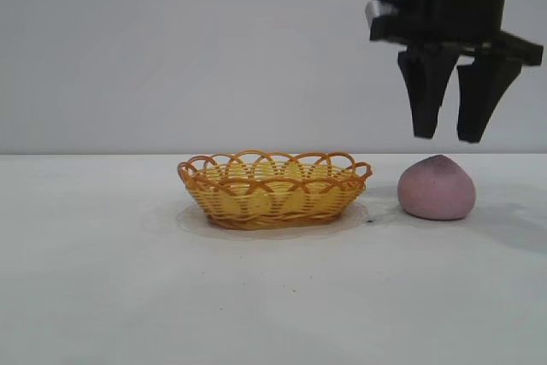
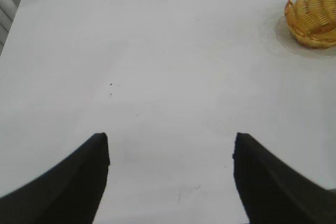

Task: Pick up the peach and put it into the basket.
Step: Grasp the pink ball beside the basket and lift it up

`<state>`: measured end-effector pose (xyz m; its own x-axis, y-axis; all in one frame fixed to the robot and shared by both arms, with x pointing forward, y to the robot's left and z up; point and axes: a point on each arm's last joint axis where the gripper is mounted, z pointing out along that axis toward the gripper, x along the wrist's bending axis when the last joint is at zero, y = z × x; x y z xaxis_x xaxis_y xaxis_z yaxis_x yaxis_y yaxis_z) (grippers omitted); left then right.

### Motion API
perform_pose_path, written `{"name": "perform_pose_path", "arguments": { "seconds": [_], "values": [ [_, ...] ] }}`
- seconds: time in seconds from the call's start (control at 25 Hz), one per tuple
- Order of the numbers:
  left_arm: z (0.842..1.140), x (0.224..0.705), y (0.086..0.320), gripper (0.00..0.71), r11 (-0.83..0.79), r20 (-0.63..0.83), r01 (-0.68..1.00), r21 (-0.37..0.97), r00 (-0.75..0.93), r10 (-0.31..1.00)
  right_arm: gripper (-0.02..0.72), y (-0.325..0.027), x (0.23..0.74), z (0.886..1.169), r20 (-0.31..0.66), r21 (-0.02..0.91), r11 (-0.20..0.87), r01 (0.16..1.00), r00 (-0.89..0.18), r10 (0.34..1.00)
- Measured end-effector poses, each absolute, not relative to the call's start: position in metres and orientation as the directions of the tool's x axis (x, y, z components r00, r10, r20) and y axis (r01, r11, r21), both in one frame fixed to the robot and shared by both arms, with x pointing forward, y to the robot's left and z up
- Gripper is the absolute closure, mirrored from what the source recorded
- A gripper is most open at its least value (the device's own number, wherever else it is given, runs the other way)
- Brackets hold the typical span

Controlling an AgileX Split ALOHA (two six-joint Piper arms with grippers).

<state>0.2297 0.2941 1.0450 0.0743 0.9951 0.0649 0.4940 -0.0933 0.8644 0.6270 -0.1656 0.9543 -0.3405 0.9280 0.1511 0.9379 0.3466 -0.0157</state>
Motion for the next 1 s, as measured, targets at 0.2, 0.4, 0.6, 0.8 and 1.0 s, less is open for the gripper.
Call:
{"name": "perform_pose_path", "arguments": {
  "seconds": [0.2,0.4,0.6,0.8,1.0],
  "values": [
    [1.045,0.230,0.294,0.268,-0.093,0.065,0.494,0.864,0.074,0.995,0.330,-0.166,0.634,0.941,0.126,0.006,0.348,0.937,-0.346,0.930],
    [1.045,0.230,0.294,0.268,-0.093,0.065,0.494,0.864,0.074,0.995,0.386,-0.165,0.639,0.933,0.114,0.015,0.350,0.937,-0.350,0.930],
    [1.045,0.230,0.294,0.268,-0.093,0.065,0.494,0.864,0.074,0.995,0.562,-0.165,0.641,0.928,0.115,0.001,0.353,0.936,-0.351,0.929],
    [1.045,0.230,0.294,0.268,-0.093,0.065,0.494,0.864,0.074,0.995,0.703,-0.166,0.643,0.933,0.089,-0.002,0.371,0.928,-0.370,0.925],
    [1.045,0.230,0.294,0.268,-0.093,0.065,0.494,0.864,0.074,0.995,0.703,-0.165,0.657,0.963,0.057,0.047,0.388,0.921,-0.390,0.919]
  ]
}}
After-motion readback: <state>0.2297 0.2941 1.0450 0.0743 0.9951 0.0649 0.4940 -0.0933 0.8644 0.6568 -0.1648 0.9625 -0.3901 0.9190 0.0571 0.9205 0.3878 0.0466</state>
